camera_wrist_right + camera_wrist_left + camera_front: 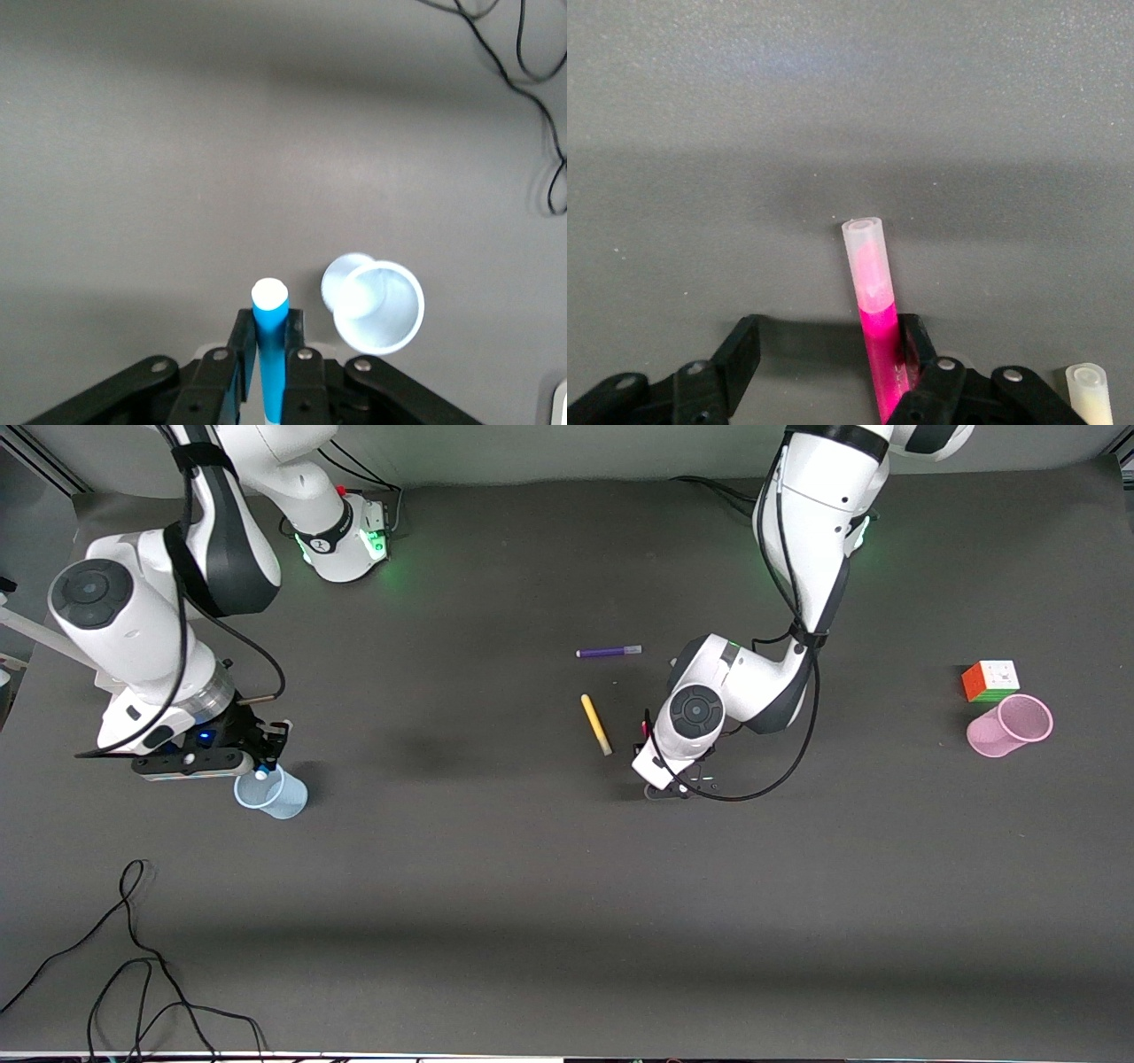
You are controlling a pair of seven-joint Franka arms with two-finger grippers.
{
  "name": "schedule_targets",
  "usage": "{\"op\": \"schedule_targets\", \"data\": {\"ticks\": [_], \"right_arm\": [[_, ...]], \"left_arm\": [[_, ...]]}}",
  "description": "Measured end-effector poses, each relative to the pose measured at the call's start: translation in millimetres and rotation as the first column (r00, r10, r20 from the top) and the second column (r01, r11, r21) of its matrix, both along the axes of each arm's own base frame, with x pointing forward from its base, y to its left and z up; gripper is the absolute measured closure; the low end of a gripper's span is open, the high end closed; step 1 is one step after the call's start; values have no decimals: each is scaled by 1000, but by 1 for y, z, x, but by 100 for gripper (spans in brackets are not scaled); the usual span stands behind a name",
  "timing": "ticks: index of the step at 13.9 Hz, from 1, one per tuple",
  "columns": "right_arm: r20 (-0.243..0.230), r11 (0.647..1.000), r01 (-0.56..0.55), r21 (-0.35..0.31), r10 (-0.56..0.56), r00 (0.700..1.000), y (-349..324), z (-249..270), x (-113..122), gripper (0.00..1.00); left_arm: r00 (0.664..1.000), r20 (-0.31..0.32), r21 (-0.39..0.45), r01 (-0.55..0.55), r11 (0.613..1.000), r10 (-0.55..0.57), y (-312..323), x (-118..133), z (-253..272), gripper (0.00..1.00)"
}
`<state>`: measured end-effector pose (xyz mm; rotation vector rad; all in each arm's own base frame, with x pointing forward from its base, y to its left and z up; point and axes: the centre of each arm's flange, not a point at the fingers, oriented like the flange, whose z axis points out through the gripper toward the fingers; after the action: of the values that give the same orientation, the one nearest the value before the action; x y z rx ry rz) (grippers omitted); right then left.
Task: Place pink and blue markers in matching cups
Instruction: 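Drop the blue marker into the blue cup while the left gripper carries pink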
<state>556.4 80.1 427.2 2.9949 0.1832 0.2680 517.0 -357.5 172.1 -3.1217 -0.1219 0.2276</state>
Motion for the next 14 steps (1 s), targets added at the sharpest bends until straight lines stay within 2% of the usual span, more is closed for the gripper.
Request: {"op": "schedule_targets", "data": {"ticks": [1,2,5,6,10,12,14], "right_arm": [[19,999,-36,-32,37,999,-8,-7,-1,83],[33,995,-75,-61,77,996,-22,-11,0,83],[95,984,-144,-101,153,984,-74,-8,8,83],[125,982,-152,-108,165,978,-84,-8,10,83],[233,974,-186,-126,212,949,-79,-26,20,83],[258,971,-199,-130,227,939,-77,-48,20,83],[257,973,-191,-127,218,941,-83,-69,15,83]], "left_arm": [[1000,2,-1,0,1000,0,0,0,0,29],[1000,7,-5,1,1000,-1,-1,0,2,39],[1000,13,-10,2,1000,-2,-3,0,5,77],[1000,13,-10,2,1000,-2,-3,1,5,83],[1000,19,-12,-1,1000,1,-2,2,8,83],[999,36,-21,-7,1000,7,0,8,23,83],[999,38,-26,-18,999,19,5,17,53,83]]}}
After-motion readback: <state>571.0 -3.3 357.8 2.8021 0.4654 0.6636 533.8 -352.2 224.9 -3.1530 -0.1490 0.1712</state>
